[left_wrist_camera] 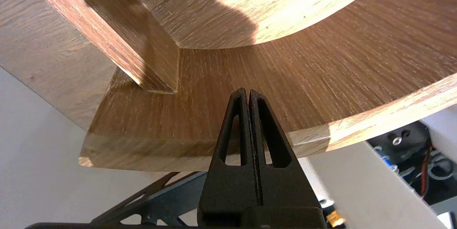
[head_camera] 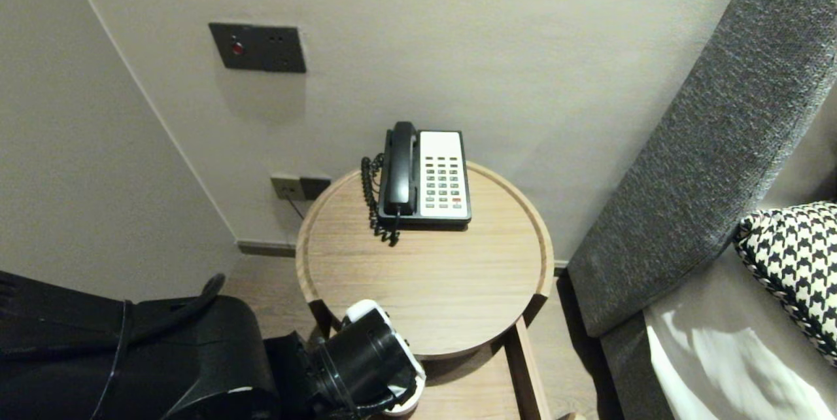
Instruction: Open the nightstand drawer
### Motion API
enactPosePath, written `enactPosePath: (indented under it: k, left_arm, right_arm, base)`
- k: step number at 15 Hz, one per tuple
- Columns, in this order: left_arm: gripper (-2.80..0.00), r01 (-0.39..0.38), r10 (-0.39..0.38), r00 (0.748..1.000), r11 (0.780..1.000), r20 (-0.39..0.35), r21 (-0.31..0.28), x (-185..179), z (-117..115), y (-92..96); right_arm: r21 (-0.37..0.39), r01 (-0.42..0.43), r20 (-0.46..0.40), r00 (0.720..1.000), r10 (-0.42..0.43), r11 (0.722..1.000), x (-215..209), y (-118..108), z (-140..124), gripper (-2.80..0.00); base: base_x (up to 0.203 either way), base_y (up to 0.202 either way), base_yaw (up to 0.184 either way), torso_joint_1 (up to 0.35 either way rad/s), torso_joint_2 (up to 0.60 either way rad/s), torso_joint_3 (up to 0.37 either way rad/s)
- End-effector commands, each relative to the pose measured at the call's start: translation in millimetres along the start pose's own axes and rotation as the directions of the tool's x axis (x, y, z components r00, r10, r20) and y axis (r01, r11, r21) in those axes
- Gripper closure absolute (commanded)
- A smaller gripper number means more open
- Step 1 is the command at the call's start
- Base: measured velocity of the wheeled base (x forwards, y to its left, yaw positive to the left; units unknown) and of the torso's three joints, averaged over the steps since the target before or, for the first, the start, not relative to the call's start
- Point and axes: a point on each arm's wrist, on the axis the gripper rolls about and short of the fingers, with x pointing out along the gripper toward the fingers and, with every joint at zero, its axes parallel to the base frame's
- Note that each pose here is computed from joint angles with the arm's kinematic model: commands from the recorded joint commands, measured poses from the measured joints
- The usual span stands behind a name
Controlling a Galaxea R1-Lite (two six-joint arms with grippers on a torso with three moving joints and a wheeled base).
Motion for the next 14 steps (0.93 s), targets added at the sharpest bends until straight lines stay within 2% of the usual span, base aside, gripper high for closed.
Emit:
enactPosePath:
  k: [1,5,9,11,14]
  left_arm:
    - [0.00,-0.002,0.002,1.000,1.000,-0.012,0.011,1.2,-7.2,-0.9]
    - [0.00,0.006,-0.006,1.000,1.000,-0.009,0.014,0.0,-17.2,-0.7]
    - [0.00,0.021,-0.021,1.000,1.000,0.007,0.017,-5.0,-17.3,-1.8]
    - [0.00,0.028,-0.029,0.999,1.000,0.029,0.011,-8.7,-12.4,-2.5]
    - [0.00,0.044,-0.041,0.995,0.998,0.091,-0.040,-17.9,8.4,-1.6]
  right_arm:
    - [-0.001,0.000,-0.039,0.999,0.000,1.000,2.1,-0.2,-11.3,0.00]
    - [-0.001,0.000,-0.039,0.999,0.000,1.000,2.1,-0.2,-11.3,0.00]
    - [-0.001,0.000,-0.039,0.999,0.000,1.000,2.1,-0.2,-11.3,0.00]
    - [-0.001,0.000,-0.039,0.999,0.000,1.000,2.1,-0.2,-11.3,0.00]
    - [-0.001,0.000,-0.037,0.999,0.000,1.000,2.1,-0.2,-11.2,0.00]
  base:
    - [0.000,0.000,0.000,0.000,0.00,0.000]
    - [0.000,0.000,0.000,0.000,0.00,0.000]
    - [0.000,0.000,0.000,0.000,0.00,0.000]
    - [0.000,0.000,0.000,0.000,0.00,0.000]
    - [0.000,0.000,0.000,0.000,0.00,0.000]
